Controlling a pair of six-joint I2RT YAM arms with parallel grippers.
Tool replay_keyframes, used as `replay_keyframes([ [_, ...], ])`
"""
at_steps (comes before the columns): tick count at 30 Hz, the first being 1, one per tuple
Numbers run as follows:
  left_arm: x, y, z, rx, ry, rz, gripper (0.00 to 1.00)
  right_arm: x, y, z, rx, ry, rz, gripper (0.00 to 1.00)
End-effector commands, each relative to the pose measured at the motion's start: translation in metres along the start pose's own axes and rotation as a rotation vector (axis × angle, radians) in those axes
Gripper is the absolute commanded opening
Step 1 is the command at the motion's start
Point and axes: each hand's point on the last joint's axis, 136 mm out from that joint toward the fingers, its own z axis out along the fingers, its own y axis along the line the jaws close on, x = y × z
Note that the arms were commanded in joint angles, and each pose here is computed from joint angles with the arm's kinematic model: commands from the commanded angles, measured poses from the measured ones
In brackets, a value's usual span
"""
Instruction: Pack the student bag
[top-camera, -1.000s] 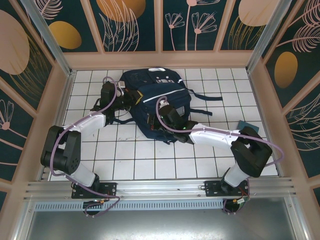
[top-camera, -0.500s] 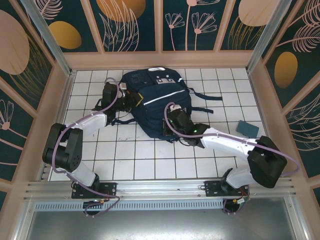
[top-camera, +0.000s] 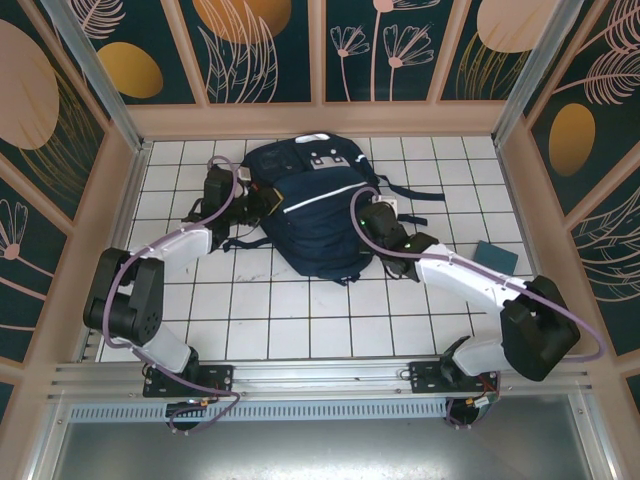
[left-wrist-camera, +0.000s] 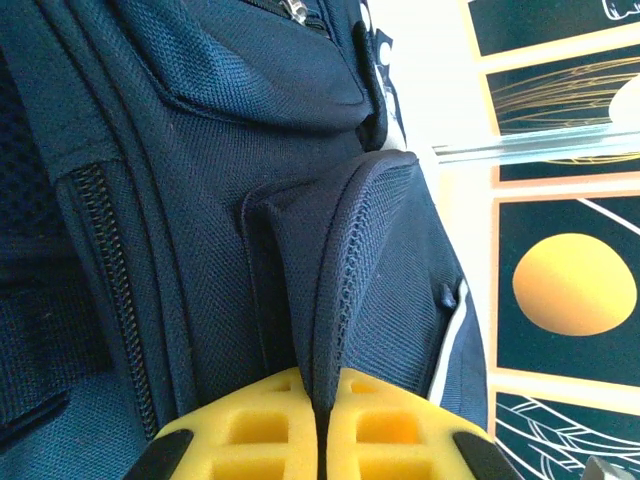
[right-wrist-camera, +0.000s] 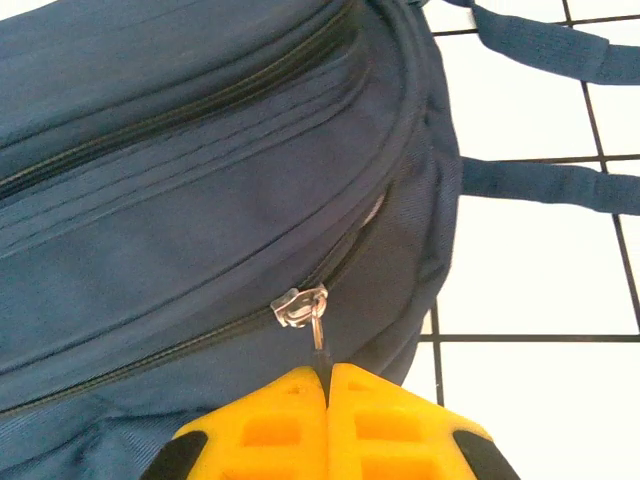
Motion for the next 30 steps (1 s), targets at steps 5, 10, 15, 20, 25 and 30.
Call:
replay_keyframes([
  [5, -0.054, 0.009, -0.053, -0.121, -0.272, 0.104, 0.0, 0.006, 0.053, -0.03, -0.294, 0.07, -0.116, 0.0],
  [10, -0.051, 0.026, -0.085, -0.244, -0.336, 0.121, 0.58, 0.008, 0.096, -0.052, -0.51, 0.081, -0.107, 0.0],
  [15, -0.023, 0.042, -0.104, -0.273, -0.303, 0.075, 0.68, 0.007, 0.121, -0.053, -0.612, 0.094, -0.098, 0.0],
  [20, 0.021, 0.056, -0.1, -0.202, -0.175, -0.04, 0.62, 0.005, 0.143, -0.05, -0.667, 0.097, -0.105, 0.0],
  [25, 0.05, 0.066, -0.101, -0.22, -0.141, -0.111, 0.6, 0.006, 0.157, -0.043, -0.695, 0.107, -0.096, 0.0],
  [30, 0.062, 0.074, -0.097, -0.205, -0.138, -0.18, 0.47, 0.009, 0.166, -0.036, -0.708, 0.114, -0.094, 0.0],
])
